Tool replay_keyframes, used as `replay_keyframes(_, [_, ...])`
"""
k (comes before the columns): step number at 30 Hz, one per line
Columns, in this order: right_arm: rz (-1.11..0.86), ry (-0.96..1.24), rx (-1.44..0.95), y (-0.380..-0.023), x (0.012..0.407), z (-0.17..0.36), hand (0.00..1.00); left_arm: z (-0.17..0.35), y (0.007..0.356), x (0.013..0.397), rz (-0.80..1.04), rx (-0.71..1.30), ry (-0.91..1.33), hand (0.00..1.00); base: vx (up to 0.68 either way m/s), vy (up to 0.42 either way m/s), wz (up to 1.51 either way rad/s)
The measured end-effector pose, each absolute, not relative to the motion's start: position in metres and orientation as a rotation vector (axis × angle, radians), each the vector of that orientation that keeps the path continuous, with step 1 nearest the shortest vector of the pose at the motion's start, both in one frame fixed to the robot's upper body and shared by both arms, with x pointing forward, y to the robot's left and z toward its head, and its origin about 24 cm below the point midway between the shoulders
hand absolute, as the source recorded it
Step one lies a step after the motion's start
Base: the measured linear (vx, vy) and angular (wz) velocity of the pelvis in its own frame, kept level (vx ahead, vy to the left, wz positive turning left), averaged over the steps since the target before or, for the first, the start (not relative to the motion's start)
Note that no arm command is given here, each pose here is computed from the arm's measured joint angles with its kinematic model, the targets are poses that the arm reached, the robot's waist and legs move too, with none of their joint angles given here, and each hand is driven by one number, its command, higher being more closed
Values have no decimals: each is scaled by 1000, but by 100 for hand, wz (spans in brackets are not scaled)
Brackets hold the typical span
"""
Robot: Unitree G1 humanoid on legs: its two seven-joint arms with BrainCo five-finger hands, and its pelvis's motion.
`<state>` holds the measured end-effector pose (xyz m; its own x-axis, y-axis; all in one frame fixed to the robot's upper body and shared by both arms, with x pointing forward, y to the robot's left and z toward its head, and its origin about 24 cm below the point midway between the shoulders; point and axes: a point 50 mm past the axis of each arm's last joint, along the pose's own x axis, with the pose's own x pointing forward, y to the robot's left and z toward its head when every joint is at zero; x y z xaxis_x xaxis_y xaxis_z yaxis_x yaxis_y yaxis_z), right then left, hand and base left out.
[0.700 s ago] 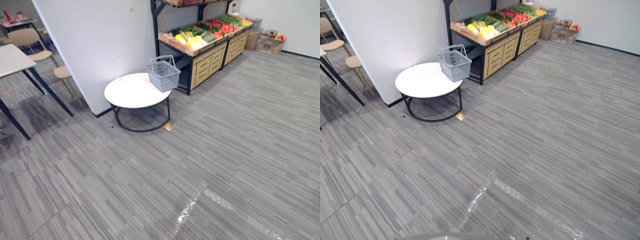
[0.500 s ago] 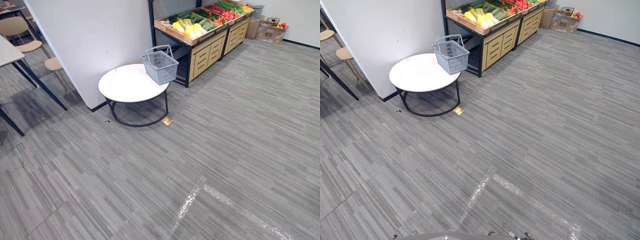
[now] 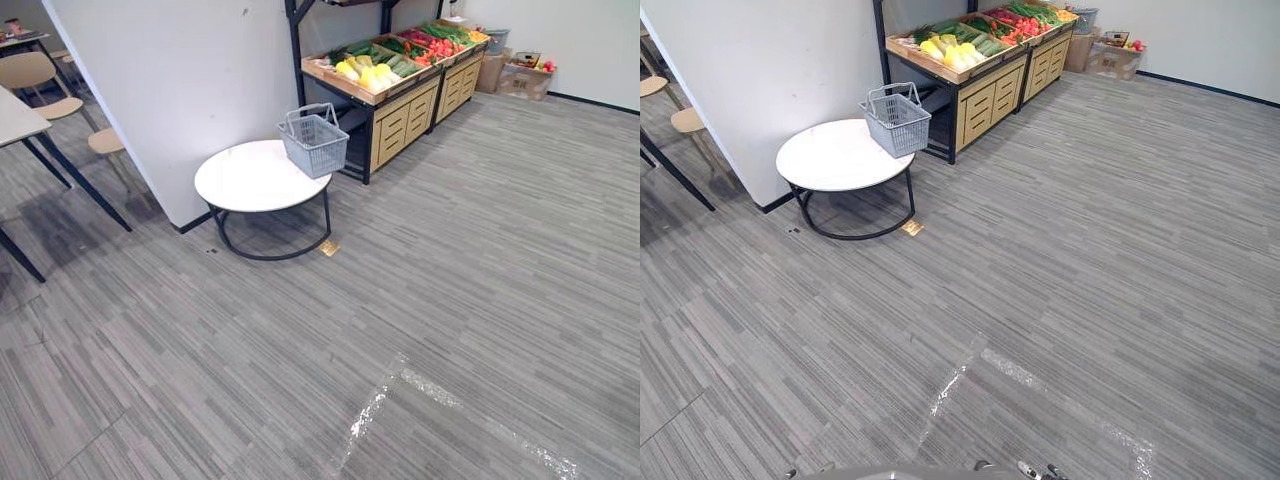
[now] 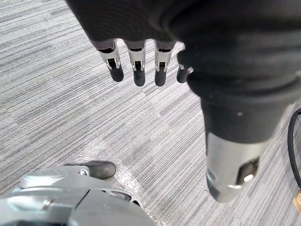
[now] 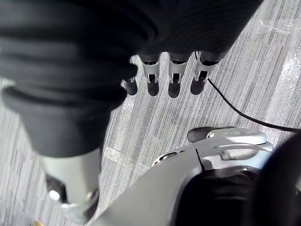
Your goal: Pick vegetable in the basket
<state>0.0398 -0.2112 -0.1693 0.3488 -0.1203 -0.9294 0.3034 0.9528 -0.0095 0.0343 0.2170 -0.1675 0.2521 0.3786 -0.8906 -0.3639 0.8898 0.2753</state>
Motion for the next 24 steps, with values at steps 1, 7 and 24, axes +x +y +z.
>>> replay_keyframes(1, [-280, 1185, 182, -211, 39, -169, 0, -168, 217, 34, 503, 13, 1219, 0, 0, 0, 0])
replay_keyframes(7, [-280, 1185, 182, -211, 39, -169, 0, -168, 217, 34, 499, 12, 1220, 0, 55, 6, 1])
replay_keyframes(24, [-351, 1079, 91, -213, 53, -165, 0, -168, 217, 38, 489, 26, 1219, 0, -12, -25, -1])
